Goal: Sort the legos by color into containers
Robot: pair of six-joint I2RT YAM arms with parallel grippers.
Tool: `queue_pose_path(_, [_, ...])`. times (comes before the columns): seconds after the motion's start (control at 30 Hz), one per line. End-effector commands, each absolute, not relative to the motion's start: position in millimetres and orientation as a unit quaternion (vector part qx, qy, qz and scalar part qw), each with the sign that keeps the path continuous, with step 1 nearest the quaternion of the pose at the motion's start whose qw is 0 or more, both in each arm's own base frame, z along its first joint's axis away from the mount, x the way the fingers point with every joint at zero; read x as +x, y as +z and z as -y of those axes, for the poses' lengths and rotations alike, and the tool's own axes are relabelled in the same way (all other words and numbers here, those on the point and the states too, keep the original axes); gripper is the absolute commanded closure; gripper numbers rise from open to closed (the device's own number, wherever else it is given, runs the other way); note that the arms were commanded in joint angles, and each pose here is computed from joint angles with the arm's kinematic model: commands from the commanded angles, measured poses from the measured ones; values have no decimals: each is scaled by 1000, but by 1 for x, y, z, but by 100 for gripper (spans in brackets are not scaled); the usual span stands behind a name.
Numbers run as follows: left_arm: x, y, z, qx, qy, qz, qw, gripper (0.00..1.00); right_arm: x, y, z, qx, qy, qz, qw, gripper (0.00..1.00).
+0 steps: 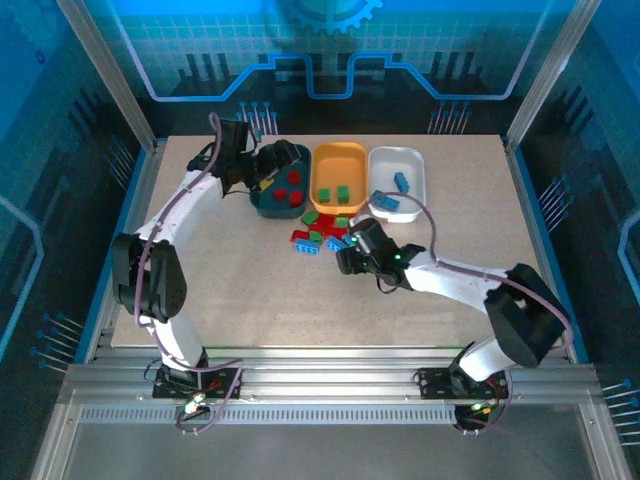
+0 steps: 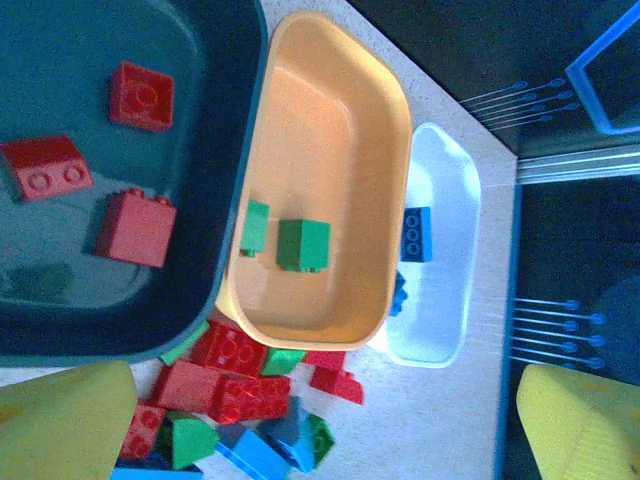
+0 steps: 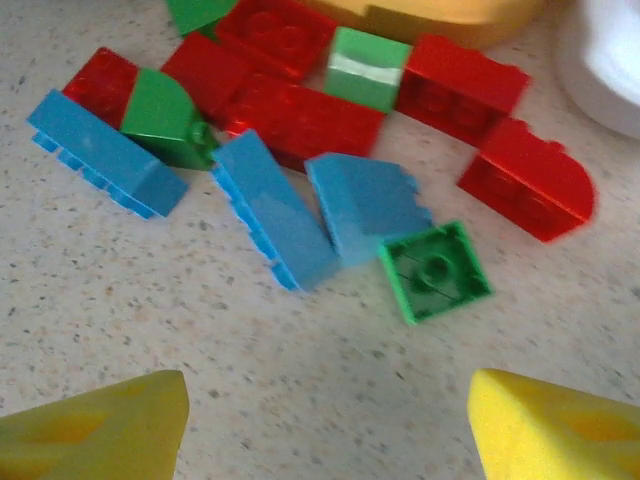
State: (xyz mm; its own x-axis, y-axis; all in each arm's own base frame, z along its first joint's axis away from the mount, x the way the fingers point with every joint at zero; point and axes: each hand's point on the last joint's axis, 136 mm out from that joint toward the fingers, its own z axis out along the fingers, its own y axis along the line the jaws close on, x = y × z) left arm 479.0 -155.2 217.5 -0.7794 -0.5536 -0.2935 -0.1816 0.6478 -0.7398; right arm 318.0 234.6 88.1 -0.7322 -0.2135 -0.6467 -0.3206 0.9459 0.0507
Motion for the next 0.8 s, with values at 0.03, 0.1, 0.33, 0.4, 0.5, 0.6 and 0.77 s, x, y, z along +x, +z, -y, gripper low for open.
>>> queue_pose_path(0.03, [464, 185, 165, -248, -411, -861, 169, 1, 333, 89, -253, -175, 54, -929, 320, 25])
queue_pose_path(0.1, [454, 179, 165, -253, -415, -860, 155, 1, 343, 85, -249, -163, 10, -936, 312, 25])
queue_pose_path(0.33, [438, 212, 173, -235, -475, -831, 171, 1, 366, 73, -257, -173, -21, -936, 306, 39])
queue_pose_path(0.4, [433, 216, 167, -224, -458, -839, 192, 1, 368, 76, -267, -201, -33, -928, 313, 41])
queue_pose_path(0.5, [431, 214, 165, -216, -448, -844, 200, 1, 369, 80, -277, -236, -40, -915, 324, 44])
queue_pose_path(0.6, [432, 207, 163, -213, -439, -850, 198, 1, 373, 76, -282, -270, -45, -907, 319, 44])
queue_pose_path(0.77, [438, 196, 158, -222, -439, -848, 196, 2, 382, 62, -292, -308, -51, -902, 298, 48])
